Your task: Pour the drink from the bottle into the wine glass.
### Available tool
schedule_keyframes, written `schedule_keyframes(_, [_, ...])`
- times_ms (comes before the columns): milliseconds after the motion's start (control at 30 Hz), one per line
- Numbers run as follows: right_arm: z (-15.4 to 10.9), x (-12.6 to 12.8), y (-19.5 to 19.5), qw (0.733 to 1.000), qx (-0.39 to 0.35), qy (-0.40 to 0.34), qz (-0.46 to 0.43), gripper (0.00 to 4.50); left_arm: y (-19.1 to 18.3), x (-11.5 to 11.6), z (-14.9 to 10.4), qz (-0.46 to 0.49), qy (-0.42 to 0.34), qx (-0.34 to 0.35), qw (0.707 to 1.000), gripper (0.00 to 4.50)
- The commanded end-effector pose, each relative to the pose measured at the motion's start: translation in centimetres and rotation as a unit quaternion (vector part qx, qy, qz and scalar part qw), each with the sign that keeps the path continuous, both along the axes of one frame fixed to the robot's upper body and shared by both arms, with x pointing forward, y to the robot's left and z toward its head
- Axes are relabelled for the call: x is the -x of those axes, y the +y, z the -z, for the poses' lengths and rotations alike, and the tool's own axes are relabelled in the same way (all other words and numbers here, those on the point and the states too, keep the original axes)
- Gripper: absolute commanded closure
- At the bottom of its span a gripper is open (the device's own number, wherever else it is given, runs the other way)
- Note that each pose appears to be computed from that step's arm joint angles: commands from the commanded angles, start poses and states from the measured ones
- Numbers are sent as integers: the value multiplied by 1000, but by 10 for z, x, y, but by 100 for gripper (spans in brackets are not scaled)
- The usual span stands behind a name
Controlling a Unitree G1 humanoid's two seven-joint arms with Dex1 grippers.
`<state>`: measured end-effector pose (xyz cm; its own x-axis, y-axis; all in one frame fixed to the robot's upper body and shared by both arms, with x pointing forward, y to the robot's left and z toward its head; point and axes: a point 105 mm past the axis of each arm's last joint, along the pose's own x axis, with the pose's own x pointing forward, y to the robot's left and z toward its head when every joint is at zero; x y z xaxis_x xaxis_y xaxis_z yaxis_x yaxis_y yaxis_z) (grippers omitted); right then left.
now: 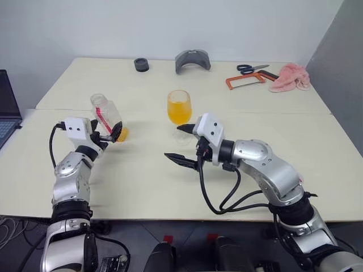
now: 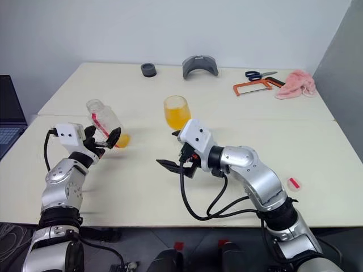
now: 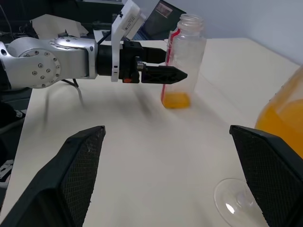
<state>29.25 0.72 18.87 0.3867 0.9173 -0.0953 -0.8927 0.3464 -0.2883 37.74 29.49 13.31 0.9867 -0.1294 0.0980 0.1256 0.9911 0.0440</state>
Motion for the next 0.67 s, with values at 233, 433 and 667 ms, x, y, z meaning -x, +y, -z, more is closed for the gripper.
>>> schedule_keyframes(233, [48, -3, -40, 991, -75, -2, 113, 0, -4, 32, -2, -17, 0, -69, 998, 3])
schedule_keyframes(433, [64, -8, -82, 954, -156, -2, 255, 0, -20, 66, 4, -36, -1, -41, 999, 3])
schedule_keyframes(667, [66, -13, -83, 944, -175, -1, 279, 0, -27, 77, 12, -57, 9, -19, 998, 3])
